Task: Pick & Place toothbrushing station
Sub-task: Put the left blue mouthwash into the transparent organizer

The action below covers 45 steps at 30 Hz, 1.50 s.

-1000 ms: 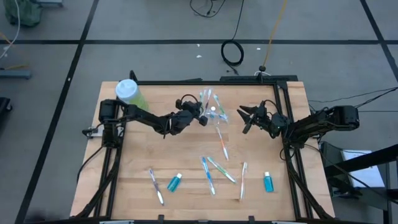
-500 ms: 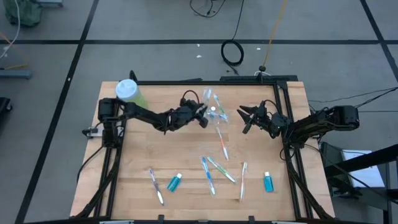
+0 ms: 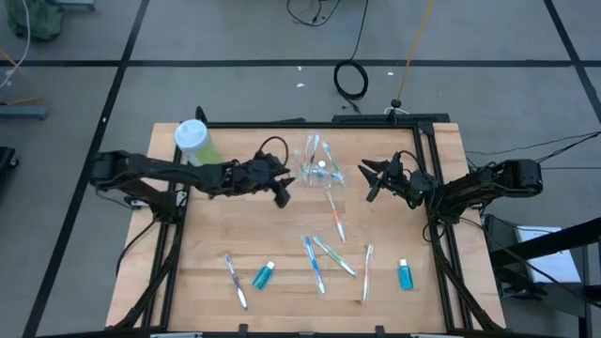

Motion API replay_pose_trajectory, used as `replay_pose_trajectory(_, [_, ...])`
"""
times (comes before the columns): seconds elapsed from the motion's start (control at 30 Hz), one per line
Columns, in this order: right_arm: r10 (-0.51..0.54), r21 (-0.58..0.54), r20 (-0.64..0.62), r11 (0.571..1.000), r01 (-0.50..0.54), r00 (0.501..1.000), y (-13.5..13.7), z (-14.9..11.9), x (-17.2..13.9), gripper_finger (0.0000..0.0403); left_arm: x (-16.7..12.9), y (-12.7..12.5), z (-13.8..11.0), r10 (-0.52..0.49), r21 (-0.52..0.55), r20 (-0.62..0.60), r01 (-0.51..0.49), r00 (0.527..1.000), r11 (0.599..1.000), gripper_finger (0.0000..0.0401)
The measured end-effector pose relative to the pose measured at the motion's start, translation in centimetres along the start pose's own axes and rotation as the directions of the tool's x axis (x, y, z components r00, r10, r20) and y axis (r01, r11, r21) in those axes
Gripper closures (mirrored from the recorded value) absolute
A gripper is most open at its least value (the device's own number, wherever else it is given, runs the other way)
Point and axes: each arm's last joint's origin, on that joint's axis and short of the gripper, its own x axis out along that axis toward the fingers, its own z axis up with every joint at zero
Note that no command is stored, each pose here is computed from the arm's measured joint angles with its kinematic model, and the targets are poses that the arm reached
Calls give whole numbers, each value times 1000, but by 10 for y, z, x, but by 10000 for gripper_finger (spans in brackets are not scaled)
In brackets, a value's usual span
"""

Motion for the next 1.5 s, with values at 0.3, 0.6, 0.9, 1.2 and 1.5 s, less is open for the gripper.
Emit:
replay_pose_trajectory(0.3, [1,35,-6,999,0,1000,0,-1,0,298,-24,-5,-9,-10,35,-119,14,993,999,247])
replay_pose_trajectory(0.6, [0,20,-15,1000,0,1000,0,-1,0,298,-43,-40,-35,-324,-130,-366,297,872,946,247])
replay_pose_trajectory(0.9, [1,20,-15,1000,0,1000,0,-1,0,298,-74,-87,-61,-449,-186,-445,410,775,893,247])
replay_pose_trajectory(1.2, [-1,42,-30,999,2,1000,0,-3,0,298,-65,-121,-91,-488,-224,-469,435,736,872,246])
replay_pose_trajectory(1.5, [-1,44,-40,999,3,999,0,-4,0,298,-32,-120,-121,-438,-246,-597,366,673,898,246])
